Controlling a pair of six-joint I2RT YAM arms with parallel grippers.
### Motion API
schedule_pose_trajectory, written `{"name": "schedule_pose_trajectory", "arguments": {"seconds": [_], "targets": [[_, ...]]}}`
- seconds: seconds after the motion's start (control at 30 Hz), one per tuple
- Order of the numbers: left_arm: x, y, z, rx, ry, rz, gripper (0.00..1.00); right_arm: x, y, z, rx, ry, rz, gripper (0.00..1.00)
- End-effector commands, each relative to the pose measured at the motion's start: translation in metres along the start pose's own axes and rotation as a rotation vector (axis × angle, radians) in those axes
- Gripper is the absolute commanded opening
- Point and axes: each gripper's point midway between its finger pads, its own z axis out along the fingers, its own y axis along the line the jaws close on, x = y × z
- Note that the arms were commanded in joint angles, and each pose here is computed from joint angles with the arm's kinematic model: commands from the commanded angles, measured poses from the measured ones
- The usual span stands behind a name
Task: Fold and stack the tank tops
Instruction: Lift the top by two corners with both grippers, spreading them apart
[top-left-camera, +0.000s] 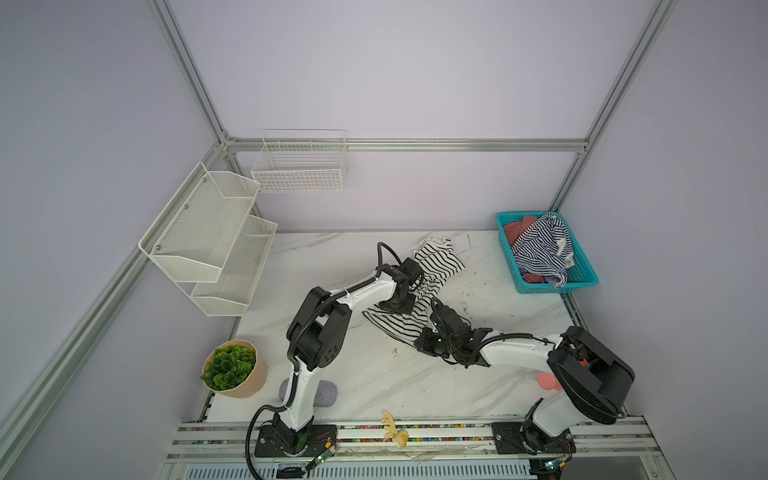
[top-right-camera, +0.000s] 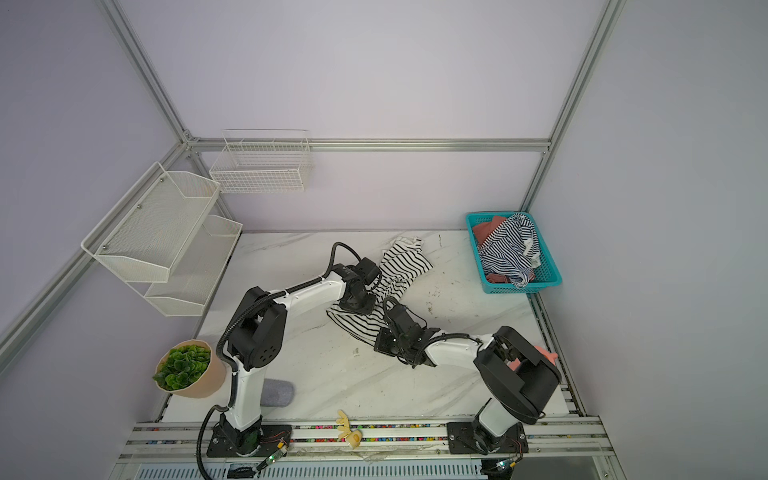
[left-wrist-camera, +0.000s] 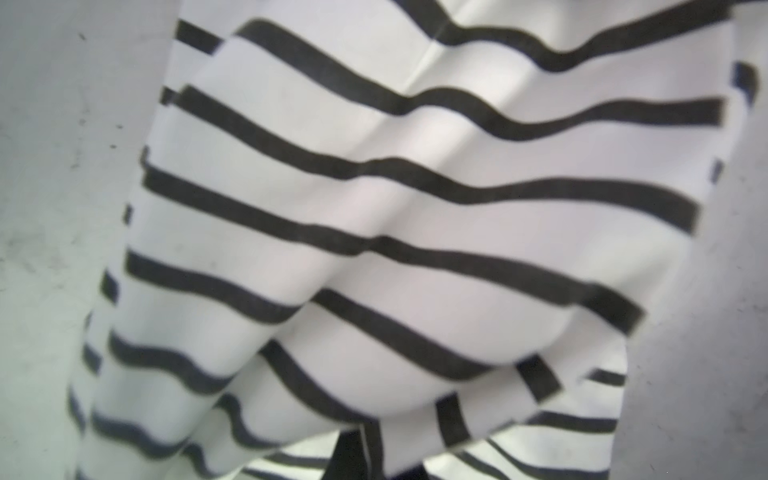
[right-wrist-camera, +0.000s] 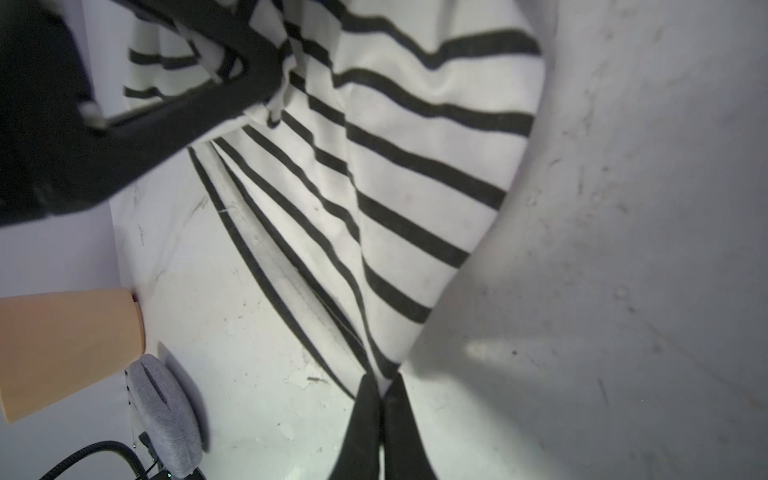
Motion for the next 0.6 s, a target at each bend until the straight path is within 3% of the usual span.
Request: {"name": "schedule_pose_trajectory", "arguments": {"seconds": [0.0,0.3,0.57], "targets": [[-0.042,0.003,-0.087,0.043,-0.200,0.010,0.00,-0.027,0.013,-0.035,0.026,-0.116,-0.037,0.00],[-0.046,0.037,-0.195,0.105,-0.415,-0.068,0.00,-0.114,0.036,-0.138,0.033,-0.387,-0.149,0.00],[-0.038,0.072,-0.341,0.257,-0.813,-0.184,0.00,-0.202,0.095,-0.246,0.068,-0.659,-0.339,0.00]]}}
